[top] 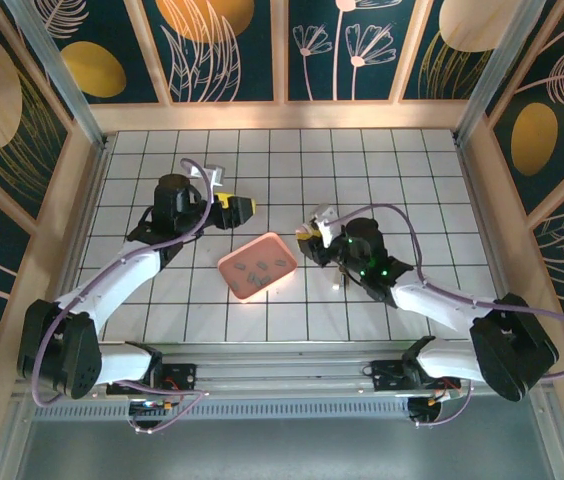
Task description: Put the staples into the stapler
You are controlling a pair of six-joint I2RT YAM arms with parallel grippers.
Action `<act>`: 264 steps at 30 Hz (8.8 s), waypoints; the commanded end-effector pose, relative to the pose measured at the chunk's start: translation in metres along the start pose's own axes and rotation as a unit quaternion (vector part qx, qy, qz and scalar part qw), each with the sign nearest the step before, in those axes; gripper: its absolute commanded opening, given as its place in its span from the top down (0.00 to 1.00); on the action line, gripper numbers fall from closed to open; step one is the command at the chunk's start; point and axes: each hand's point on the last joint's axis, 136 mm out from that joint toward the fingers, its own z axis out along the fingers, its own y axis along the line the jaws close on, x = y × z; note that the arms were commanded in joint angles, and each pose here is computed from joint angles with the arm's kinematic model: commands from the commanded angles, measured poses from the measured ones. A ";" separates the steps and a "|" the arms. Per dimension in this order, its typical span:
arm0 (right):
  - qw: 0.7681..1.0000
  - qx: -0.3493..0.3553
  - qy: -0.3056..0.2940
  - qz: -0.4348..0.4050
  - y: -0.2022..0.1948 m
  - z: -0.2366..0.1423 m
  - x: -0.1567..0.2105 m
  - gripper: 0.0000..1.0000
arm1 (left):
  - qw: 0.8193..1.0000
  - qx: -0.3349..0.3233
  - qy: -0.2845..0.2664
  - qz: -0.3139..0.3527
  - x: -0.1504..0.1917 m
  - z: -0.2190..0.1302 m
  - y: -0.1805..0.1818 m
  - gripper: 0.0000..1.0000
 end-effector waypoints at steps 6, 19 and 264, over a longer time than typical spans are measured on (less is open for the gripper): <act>0.978 -0.038 -0.155 -0.137 0.029 0.004 -0.070 0.72 | 0.997 0.064 0.027 0.036 0.005 -0.002 -0.033 0.27; 0.978 -0.045 -0.147 -0.143 0.039 0.028 -0.070 0.72 | 0.992 0.094 0.060 0.059 0.016 0.008 -0.049 0.29; 0.998 -0.033 0.035 -0.045 0.009 0.005 -0.032 1.00 | 0.958 0.110 0.043 0.261 0.034 0.070 -0.076 0.35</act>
